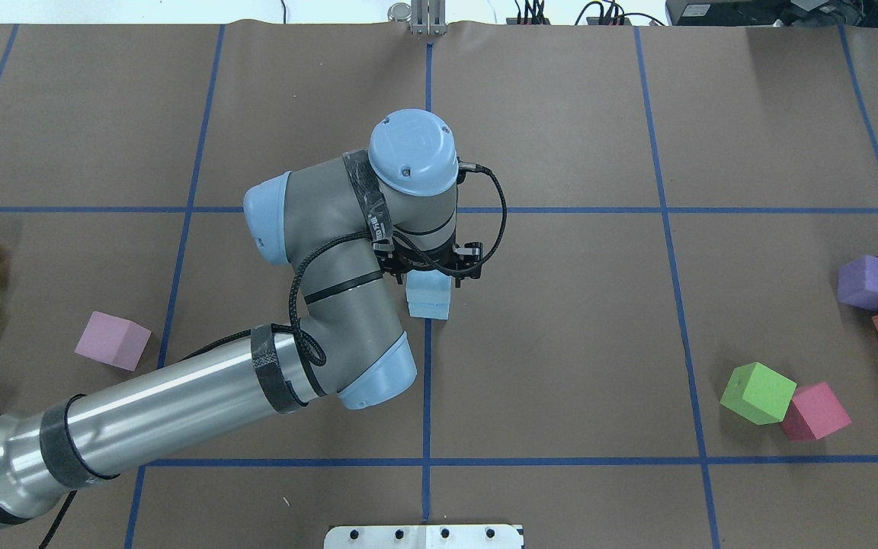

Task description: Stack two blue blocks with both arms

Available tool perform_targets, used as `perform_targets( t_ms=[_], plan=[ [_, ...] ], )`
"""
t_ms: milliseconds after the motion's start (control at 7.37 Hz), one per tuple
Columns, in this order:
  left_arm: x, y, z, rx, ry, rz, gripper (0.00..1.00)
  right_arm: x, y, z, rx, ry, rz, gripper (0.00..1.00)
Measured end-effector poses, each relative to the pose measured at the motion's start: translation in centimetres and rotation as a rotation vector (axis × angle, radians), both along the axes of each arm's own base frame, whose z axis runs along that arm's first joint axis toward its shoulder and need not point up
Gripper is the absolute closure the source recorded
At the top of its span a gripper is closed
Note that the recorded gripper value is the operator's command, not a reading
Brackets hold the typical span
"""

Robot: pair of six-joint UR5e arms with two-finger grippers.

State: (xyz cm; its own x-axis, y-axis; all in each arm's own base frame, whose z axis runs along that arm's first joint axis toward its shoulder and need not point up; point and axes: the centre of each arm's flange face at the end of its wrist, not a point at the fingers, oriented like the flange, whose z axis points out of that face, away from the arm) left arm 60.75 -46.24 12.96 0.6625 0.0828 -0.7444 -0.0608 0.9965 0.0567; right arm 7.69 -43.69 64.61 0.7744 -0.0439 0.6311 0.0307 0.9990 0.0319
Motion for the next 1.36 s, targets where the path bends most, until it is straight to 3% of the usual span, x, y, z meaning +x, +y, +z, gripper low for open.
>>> perform_targets(
  t_ms=[679,1086,1357],
  plan=[
    [-3.1,0.6,-2.2,0.047,0.047,-0.008,0.01,0.0,0.0,0.2,-0.005,-0.002,0.000,0.00],
    [-14.7,-1.0,-3.8,0.114,0.036,0.078,0.01,0.0,0.3,0.5,-0.011,-0.004,-0.001,0.00],
    [-24.1,-2.9,2.9,0.227,-0.004,0.165,0.01,0.0,0.7,1.0,-0.020,-0.005,-0.002,0.00]
  ],
)
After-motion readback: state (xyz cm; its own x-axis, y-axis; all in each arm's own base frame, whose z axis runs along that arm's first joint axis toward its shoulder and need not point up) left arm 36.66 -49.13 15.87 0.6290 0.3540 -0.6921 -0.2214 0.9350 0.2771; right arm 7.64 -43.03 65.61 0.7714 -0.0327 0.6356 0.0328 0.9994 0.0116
